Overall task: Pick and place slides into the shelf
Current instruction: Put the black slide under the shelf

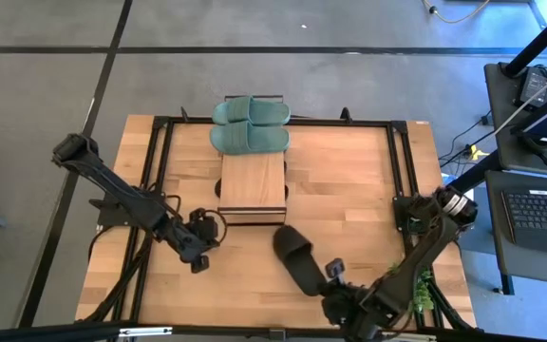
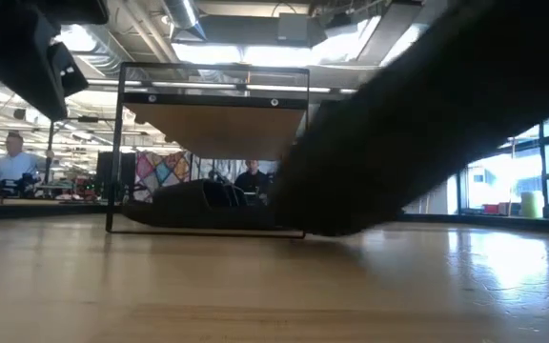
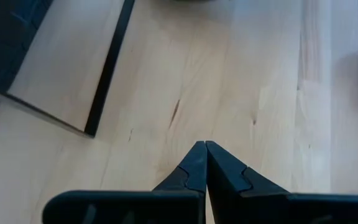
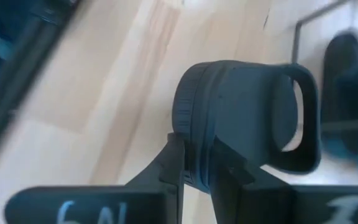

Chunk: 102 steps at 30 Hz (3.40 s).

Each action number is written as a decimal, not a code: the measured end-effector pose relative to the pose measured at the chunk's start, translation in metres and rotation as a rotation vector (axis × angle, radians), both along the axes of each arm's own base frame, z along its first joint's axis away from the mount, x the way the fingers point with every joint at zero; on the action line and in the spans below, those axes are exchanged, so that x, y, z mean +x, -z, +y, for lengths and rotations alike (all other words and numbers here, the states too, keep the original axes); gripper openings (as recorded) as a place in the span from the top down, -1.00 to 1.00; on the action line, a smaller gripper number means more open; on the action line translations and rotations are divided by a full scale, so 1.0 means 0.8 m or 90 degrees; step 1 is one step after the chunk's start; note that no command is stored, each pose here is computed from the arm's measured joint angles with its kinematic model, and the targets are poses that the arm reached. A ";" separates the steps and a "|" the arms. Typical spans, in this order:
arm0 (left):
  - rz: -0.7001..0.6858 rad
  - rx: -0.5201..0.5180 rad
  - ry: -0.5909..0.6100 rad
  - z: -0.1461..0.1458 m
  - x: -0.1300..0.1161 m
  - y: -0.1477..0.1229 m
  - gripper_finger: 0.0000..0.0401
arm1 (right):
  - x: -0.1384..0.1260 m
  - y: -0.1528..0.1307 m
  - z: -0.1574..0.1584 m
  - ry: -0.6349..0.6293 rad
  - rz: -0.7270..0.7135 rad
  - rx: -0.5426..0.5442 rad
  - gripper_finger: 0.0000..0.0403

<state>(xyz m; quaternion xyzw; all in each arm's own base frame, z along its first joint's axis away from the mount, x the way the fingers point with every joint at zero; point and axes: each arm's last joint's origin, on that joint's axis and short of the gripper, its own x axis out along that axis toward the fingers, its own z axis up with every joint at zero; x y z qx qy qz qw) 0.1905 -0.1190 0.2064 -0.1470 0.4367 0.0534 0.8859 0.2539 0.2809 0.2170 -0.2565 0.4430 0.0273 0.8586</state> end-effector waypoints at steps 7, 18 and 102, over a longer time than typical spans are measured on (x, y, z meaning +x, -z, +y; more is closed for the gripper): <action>-0.018 0.006 0.021 0.004 -0.005 -0.009 1.00 | -0.030 -0.035 -0.011 0.074 -0.006 0.061 0.76; -0.069 0.090 0.079 0.011 -0.010 -0.023 1.00 | -0.017 -0.027 -0.062 0.029 0.131 -0.157 0.76; -0.277 0.285 -0.111 0.085 -0.043 -0.094 1.00 | -0.128 0.061 -0.229 -0.522 0.136 -0.272 0.77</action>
